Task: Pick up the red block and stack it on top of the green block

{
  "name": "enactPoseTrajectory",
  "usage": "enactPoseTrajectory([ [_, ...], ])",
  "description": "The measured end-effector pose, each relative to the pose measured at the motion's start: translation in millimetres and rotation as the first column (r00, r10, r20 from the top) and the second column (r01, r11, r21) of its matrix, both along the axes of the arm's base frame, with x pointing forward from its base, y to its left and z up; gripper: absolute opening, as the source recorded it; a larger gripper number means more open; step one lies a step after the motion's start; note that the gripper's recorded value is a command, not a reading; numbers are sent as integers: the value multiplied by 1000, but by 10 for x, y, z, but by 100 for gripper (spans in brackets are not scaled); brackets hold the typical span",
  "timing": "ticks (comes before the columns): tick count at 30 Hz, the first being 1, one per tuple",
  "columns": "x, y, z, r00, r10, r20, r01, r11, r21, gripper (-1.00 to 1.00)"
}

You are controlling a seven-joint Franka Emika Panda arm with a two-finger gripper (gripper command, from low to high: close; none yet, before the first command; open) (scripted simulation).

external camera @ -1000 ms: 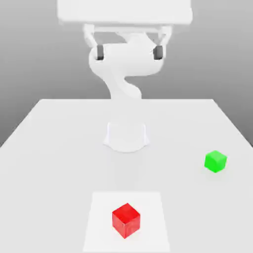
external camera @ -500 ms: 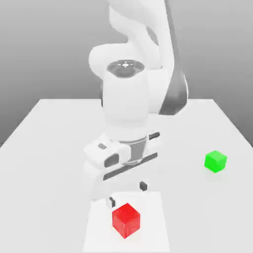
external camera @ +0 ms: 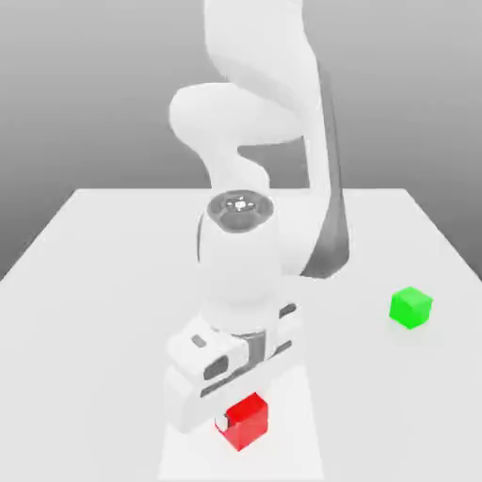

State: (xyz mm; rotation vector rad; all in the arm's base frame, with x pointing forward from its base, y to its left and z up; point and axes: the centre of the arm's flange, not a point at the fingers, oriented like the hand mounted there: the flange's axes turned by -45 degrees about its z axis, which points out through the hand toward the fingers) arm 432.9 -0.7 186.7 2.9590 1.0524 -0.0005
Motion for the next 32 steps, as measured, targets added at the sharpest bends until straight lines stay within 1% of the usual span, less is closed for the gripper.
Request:
enactPoseTrajectory([
  [1,-7,0,108,1000,-1,-1,1,1000,1,-100],
  [3,-69,274,225,995,103,-2,-103,995,14,-100],
  [5,-206,788,290,958,287,0,-287,957,31,-100],
  [7,-404,1260,345,885,465,6,-465,884,45,-100],
  [9,-638,1656,396,785,620,13,-619,783,54,-100],
  [11,-907,2008,444,658,753,21,-753,656,58,-100],
  [15,-1450,2492,528,371,928,31,-928,369,50,-100],
  [19,-2075,2864,582,33,999,25,-999,32,28,-100],
  [22,-2568,3049,592,-227,974,7,-974,-227,9,-100],
  [24,-2685,3093,487,-293,956,-1,-956,-293,2,-100],
  [29,-2721,3107,78,-314,950,-5,-950,-314,-1,-100],
  [30,-2731,3102,-10,-315,949,-3,-949,-315,1,100],
  [32,-2723,3097,-10,-312,950,-3,-950,-312,1,100],
])
